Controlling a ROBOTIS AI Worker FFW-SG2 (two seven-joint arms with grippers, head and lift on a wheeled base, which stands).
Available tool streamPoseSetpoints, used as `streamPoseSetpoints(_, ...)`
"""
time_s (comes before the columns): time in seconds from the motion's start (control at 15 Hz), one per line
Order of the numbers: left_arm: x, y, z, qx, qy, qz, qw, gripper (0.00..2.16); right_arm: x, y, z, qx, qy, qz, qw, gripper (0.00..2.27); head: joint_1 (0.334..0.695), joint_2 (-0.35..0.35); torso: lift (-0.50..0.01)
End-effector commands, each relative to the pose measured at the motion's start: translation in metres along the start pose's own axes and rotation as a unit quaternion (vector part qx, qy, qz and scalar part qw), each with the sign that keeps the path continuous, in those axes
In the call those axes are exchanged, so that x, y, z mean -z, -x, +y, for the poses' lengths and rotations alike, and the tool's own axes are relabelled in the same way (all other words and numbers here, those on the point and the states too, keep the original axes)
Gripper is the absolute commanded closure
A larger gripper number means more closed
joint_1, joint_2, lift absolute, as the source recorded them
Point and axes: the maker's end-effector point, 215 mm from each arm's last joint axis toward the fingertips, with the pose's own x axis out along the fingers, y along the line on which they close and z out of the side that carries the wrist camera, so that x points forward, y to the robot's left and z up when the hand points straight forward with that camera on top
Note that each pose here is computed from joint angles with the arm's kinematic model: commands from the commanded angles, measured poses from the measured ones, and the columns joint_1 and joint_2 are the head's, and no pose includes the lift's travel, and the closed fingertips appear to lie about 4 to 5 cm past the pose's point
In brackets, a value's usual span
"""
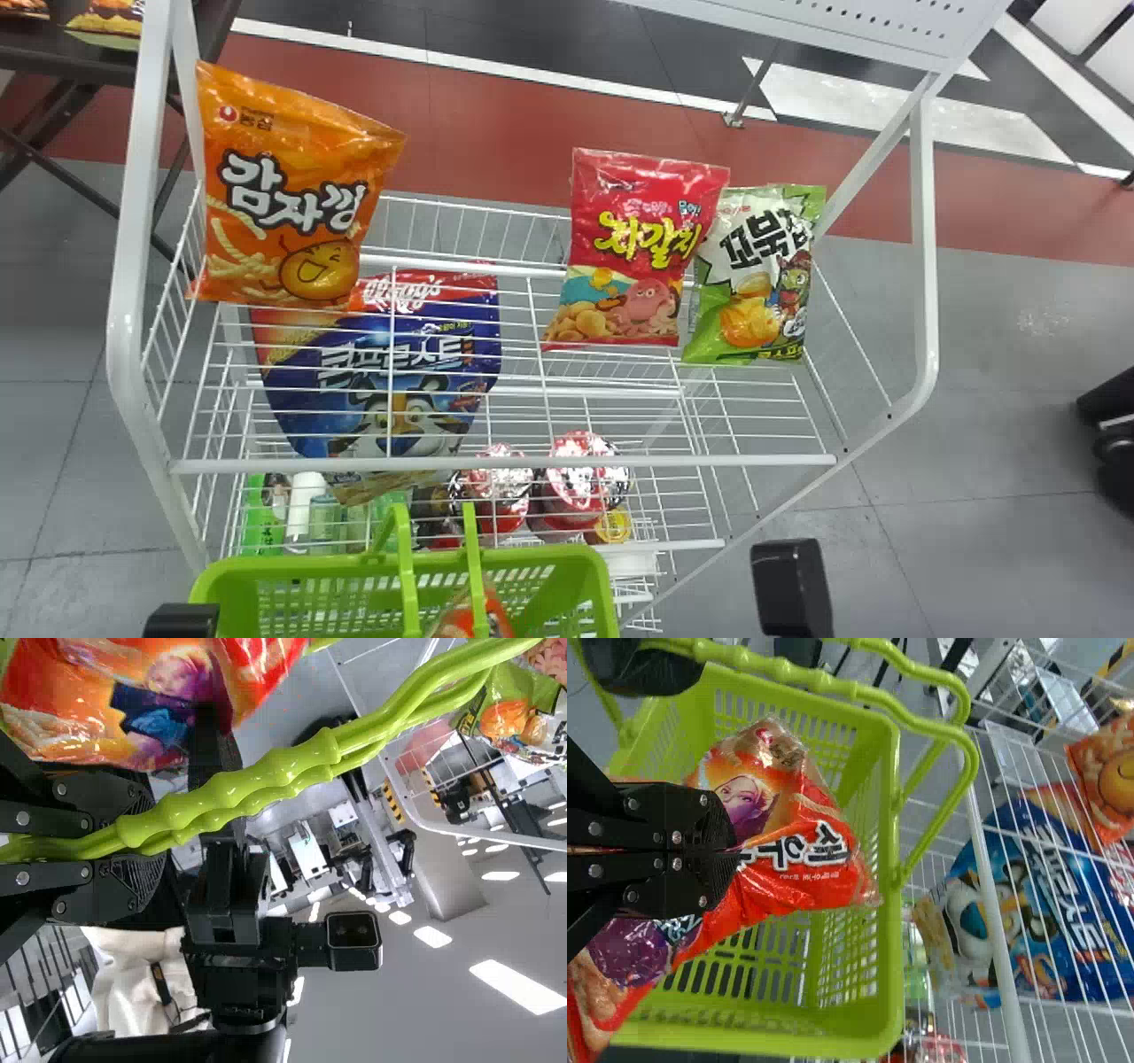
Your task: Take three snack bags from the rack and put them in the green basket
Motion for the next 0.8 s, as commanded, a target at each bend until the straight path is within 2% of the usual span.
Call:
streamPoseSetpoints(0.0, 0.001, -0.002, -0.002, 0.001, -0.005, -0.002, 1.0000, 1.81, -0.005, -0.011, -0.010, 0.002, 0.002, -0.008, 1.000, 0.16, 0.695, -0.350, -0.006)
streamPoseSetpoints(0.07, 0.002, -0.002, -0.002, 0.002, -0.004, -0.002, 1.0000, 1.81, -0.007, -0.013, -0.019, 0.010, 0.005, -0.008, 1.000, 0.00, 0.695, -0.350, -0.006)
streamPoseSetpoints(0.27, 0.003, -0.005, -0.003, 0.004, -0.005, 0.000, 1.0000, 1.81, -0.040, -0.009, -0.033, 0.007, 0.036, -0.065, 0.997, 0.03, 0.695, -0.350, -0.006)
streamPoseSetpoints(0.47, 0.004, -0.009, -0.007, 0.004, -0.011, 0.004, 0.9999, 1.81, -0.096, 0.010, -0.043, 0.015, 0.074, -0.170, 0.983, 0.04, 0.695, -0.350, -0.006)
streamPoseSetpoints(0.53, 0.006, -0.010, -0.007, 0.004, -0.010, 0.005, 0.9999, 1.81, -0.123, 0.021, -0.050, 0.032, 0.098, -0.221, 0.970, 0.04, 0.695, -0.350, -0.006)
streamPoseSetpoints(0.73, 0.011, -0.014, -0.010, 0.008, -0.008, 0.010, 0.9999, 1.81, -0.212, 0.067, -0.074, 0.116, 0.171, -0.376, 0.903, 0.04, 0.695, -0.350, -0.006)
